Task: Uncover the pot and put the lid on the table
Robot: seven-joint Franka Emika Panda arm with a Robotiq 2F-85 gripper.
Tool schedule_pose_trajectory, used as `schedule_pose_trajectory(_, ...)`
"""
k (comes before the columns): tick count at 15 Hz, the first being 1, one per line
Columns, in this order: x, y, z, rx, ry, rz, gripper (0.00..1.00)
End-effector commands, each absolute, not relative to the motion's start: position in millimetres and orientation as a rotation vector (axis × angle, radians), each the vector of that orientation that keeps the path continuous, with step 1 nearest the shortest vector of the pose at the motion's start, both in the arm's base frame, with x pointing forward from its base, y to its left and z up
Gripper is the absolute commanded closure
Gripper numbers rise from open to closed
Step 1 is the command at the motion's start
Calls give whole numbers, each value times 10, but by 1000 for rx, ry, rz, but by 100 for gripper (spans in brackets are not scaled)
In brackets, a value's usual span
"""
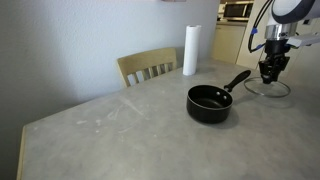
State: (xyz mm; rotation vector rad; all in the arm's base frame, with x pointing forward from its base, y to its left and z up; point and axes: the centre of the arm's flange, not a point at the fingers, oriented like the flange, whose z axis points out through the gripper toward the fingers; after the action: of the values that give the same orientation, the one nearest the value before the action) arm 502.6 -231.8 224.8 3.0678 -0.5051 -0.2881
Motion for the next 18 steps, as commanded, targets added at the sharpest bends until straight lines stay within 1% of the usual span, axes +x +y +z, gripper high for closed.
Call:
schedule_pose_trajectory(1,5078,-2442,2084,3076,-448,-328,86)
schedule_pose_trajectory(5,5104,-2428,1974,3084,-510,-354,86)
schedule_pose_trajectory(11,5141,-2408,1922,3103,-612,-294,86)
schedule_pose_trajectory(18,5183,-2436,1748,3048,-644,-135,86)
